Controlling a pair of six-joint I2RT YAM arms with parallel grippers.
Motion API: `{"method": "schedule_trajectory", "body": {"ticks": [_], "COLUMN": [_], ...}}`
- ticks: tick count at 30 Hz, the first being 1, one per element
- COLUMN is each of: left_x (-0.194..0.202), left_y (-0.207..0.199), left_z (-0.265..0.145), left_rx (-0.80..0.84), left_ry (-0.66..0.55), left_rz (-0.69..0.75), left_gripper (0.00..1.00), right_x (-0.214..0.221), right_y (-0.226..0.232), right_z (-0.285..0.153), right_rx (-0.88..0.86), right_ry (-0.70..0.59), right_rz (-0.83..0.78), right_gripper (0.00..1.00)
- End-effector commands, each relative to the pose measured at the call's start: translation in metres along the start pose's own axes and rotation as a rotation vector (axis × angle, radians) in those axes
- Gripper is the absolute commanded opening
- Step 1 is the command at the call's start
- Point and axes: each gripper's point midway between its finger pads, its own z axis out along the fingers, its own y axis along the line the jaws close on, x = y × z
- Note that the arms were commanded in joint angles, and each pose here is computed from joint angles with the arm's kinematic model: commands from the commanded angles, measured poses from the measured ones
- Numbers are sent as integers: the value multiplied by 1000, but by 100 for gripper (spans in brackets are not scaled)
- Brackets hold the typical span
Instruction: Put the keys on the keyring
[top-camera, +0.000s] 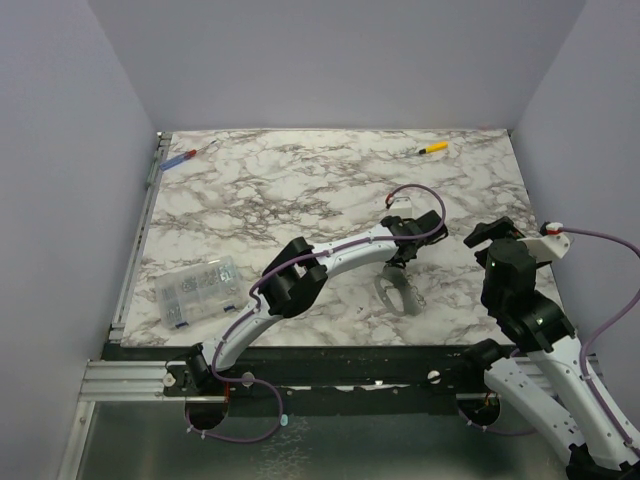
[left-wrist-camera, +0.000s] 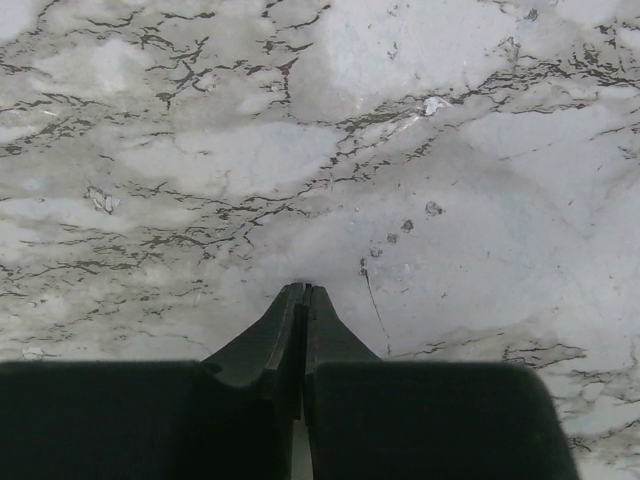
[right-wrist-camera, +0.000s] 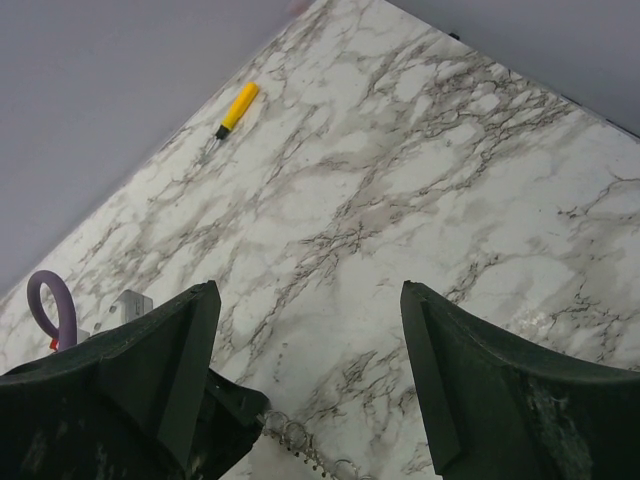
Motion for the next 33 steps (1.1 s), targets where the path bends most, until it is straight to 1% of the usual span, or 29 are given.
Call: {"method": "schedule_trajectory", "body": {"ticks": [1, 6, 13, 17, 24, 28, 31, 33], "left_x": [6, -1, -15, -22, -36, -34, -27, -26], "left_y": [2, 2, 7, 8, 23, 23, 14, 15], "left_z": [-1, -10, -25, -32, -48, -52, -54, -58], "left_rx": [-18, -12, 4, 36, 4, 20, 89, 116], "left_ry": [-4, -23, -84, -125, -190, -179, -137, -128], "left_rz": [29, 34, 46, 84, 160, 201, 304, 370], "left_gripper": [0, 0, 0, 0, 0, 0, 0, 18], "right_x": [3, 3, 4, 5, 7, 10, 11, 12], "right_y": [0, 1, 0, 1, 2, 4, 5, 5], "right_z": [3, 3, 4, 4, 5, 7, 8, 8], "right_rx": [-1, -1, 3, -3, -6, -8, -8, -8], "right_ry": [-3, -1, -1, 0, 3, 9, 17, 22], "right_rz": [-2, -7, -12, -11, -14, -27, -37, -42], "right_gripper": [82, 82, 82, 82, 82, 81, 81, 81]}}
